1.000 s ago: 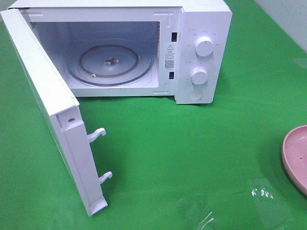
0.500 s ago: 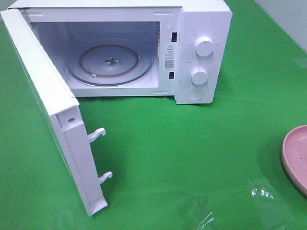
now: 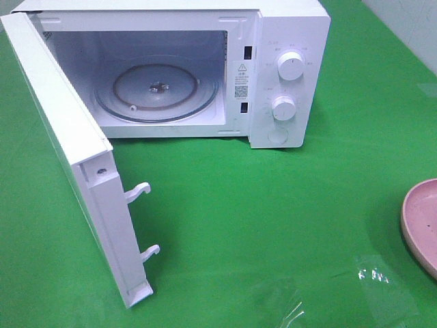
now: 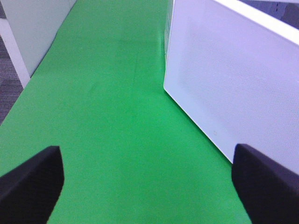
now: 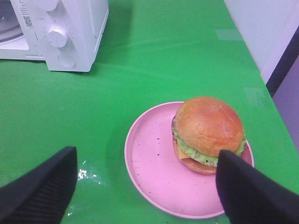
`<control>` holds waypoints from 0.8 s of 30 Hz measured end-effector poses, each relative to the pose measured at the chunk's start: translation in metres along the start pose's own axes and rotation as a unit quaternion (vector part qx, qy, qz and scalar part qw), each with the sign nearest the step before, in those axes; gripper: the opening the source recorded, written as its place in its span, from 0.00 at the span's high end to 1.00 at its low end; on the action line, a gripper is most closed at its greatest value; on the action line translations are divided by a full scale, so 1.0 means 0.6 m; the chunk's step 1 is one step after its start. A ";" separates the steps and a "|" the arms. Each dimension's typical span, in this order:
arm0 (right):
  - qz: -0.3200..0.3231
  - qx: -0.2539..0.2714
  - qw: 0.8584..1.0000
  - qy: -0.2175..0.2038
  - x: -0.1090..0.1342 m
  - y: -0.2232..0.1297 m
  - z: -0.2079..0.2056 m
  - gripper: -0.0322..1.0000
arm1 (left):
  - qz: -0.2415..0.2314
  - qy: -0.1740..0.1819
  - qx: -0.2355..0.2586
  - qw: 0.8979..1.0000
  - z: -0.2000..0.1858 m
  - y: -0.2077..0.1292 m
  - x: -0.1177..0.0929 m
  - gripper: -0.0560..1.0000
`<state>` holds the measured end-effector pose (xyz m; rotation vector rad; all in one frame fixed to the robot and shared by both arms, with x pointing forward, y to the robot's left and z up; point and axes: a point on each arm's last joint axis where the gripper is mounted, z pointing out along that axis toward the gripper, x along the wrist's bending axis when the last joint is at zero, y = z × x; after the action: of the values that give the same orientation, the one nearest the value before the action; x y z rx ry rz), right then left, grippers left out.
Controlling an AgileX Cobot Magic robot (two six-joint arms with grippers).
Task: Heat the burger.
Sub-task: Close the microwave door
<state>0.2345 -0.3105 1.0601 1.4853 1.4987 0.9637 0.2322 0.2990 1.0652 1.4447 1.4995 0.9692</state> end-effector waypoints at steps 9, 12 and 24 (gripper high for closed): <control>0.000 0.000 1.000 0.000 0.000 0.000 0.000 0.23 | 0.000 0.001 -0.077 0.997 -0.002 0.024 0.000 0.42; 0.000 0.000 1.000 0.000 0.000 0.000 0.000 0.23 | 0.002 0.003 -0.089 0.996 0.006 0.036 0.001 0.55; 0.000 0.000 1.000 0.000 0.000 0.000 0.000 0.23 | 0.001 0.005 -0.087 0.996 0.095 0.083 0.002 0.95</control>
<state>0.2345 -0.3105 1.0601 1.4853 1.4987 0.9637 0.3035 0.3017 1.0903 1.3189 1.3859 1.0820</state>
